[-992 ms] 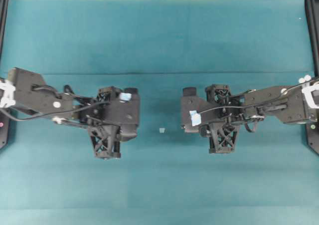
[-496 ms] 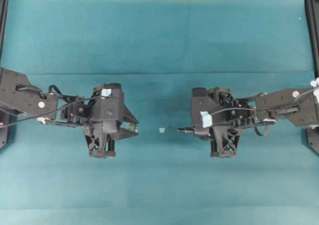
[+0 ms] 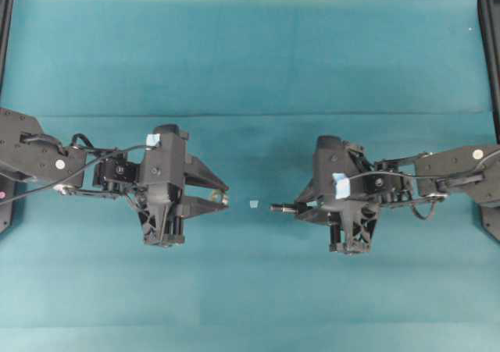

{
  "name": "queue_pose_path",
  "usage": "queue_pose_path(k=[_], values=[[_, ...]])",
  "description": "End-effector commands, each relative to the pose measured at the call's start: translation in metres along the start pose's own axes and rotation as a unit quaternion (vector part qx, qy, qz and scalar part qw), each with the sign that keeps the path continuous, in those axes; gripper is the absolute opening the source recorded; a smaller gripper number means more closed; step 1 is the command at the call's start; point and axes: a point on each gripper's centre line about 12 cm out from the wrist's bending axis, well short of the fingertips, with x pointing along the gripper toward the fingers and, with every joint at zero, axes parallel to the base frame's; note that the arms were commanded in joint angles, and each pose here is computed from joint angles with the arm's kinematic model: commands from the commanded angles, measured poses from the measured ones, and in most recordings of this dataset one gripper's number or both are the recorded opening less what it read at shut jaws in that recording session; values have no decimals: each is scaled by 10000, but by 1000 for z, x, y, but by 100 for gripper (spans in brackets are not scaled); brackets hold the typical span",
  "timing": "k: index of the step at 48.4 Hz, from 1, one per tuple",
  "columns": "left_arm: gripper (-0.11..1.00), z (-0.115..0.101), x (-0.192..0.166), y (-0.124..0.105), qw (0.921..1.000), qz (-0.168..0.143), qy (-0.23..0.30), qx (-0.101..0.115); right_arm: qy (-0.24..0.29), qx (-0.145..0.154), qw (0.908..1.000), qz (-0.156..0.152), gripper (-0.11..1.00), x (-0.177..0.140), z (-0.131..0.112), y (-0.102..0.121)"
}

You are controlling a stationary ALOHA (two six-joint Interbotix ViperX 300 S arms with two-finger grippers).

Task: Insert the washer onto the shaft with both hands.
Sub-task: 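Lift both parts and rotate grippers to face each other, then bring the washer toward the shaft tip, aligning hole with shaft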

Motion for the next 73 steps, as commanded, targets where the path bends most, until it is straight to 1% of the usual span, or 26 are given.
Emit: queue_pose_path(k=[1, 10, 21, 32, 43, 46, 51, 55, 61, 73], values=[[33, 13, -4, -2, 9995, -25, -306, 8, -334, 82, 9994, 46, 0, -6, 11, 2], [33, 17, -4, -2, 9985, -39, -543, -62, -621, 69, 9980, 98, 0, -7, 16, 5], [33, 19, -3, -2, 9974, -54, -696, -169, -682, 62, 9976, 104, 0, -8, 17, 5], [33, 15, -2, -2, 9974, -56, -688, -185, -637, 69, 9979, 98, 0, -7, 10, 4], [33, 10, 4, -2, 9974, -60, -688, -194, -773, 79, 9969, 114, 0, -8, -5, 2], [33, 9, 7, -2, 9972, -65, -703, -240, -828, 106, 9965, 107, 0, -7, -8, 1], [33, 8, 11, -2, 9961, -81, -793, -385, -897, 146, 9958, 107, 0, -7, -10, 1], [33, 6, 13, -2, 9953, -96, -846, -455, -905, 145, 9957, 106, 0, -3, -10, 1], [33, 6, 17, -2, 9948, -103, -891, -486, -890, 137, 9959, 102, 0, 1, -12, 1], [33, 7, 21, -2, 9948, -100, -883, -493, -1087, 136, 9939, 120, 0, 7, -5, 2]])
